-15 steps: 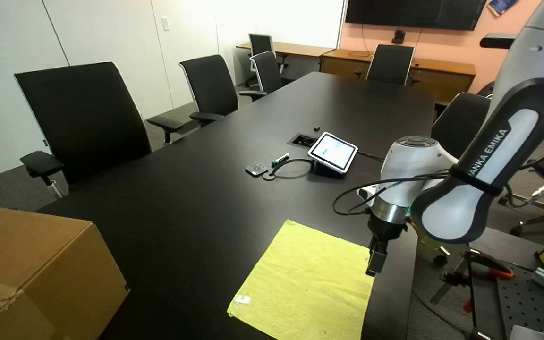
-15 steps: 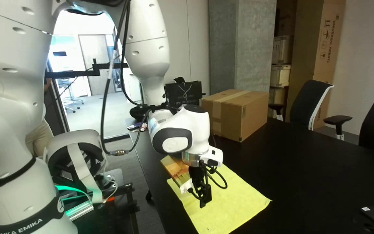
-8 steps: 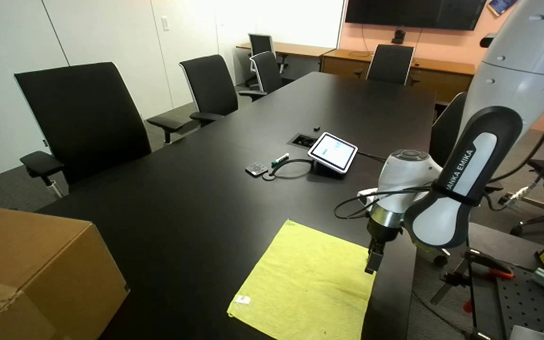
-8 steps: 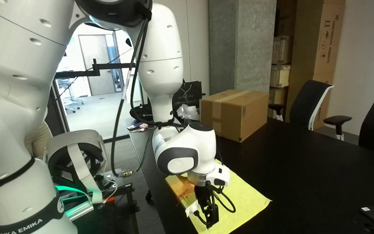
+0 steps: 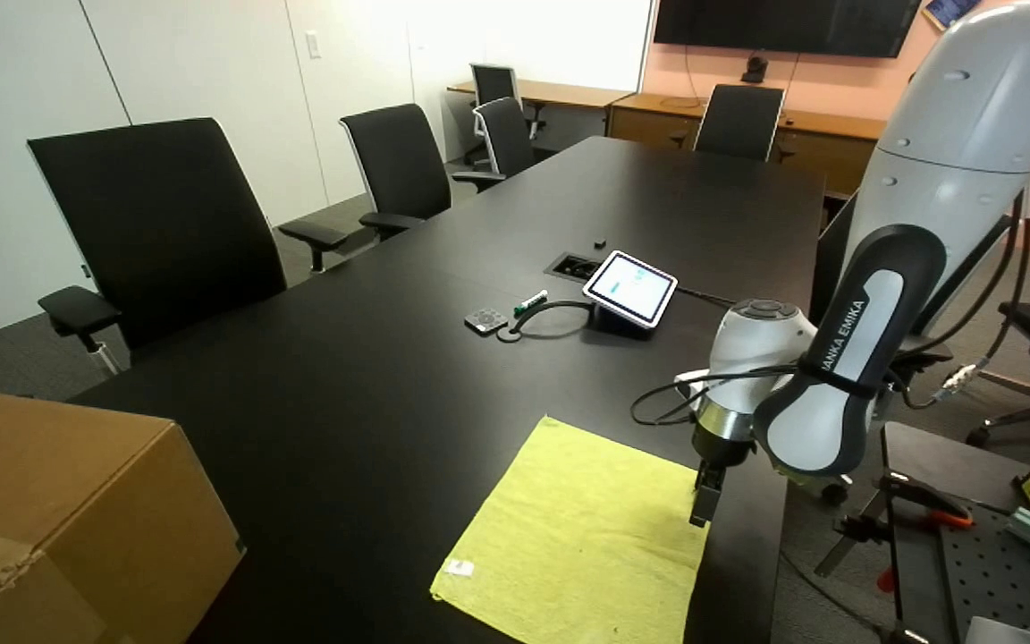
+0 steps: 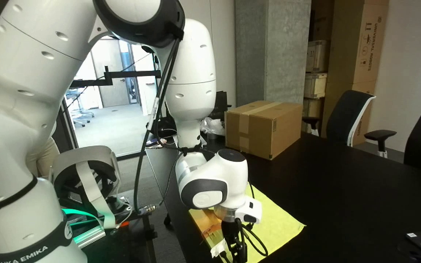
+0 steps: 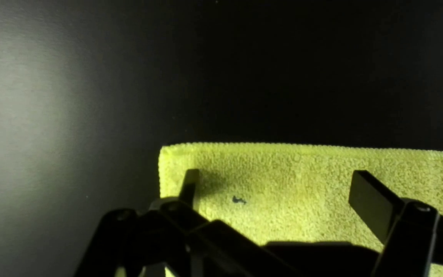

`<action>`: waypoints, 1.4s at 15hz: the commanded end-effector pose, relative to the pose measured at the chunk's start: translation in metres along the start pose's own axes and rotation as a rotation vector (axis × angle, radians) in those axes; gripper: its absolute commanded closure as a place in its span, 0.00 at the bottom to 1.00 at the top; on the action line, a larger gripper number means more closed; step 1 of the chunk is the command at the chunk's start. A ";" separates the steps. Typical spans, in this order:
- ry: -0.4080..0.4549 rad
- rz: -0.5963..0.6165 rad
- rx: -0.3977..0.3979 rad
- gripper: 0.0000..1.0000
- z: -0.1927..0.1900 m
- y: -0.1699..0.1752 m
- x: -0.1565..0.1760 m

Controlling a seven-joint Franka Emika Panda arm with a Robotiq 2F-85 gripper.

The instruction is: Fold the yellow cloth

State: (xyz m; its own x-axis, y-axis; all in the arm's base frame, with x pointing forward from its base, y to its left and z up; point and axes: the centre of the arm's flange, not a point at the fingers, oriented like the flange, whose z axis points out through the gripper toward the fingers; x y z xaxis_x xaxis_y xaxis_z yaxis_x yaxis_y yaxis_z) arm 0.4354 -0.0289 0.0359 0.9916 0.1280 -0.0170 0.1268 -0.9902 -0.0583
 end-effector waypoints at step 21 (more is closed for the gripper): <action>-0.020 -0.049 -0.026 1.00 -0.041 -0.005 0.013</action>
State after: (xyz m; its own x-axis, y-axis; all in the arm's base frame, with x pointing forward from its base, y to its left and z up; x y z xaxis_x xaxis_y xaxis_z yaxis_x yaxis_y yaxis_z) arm 0.4557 -0.0280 0.0574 0.9874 0.1584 -0.0008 0.1582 -0.9861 -0.0501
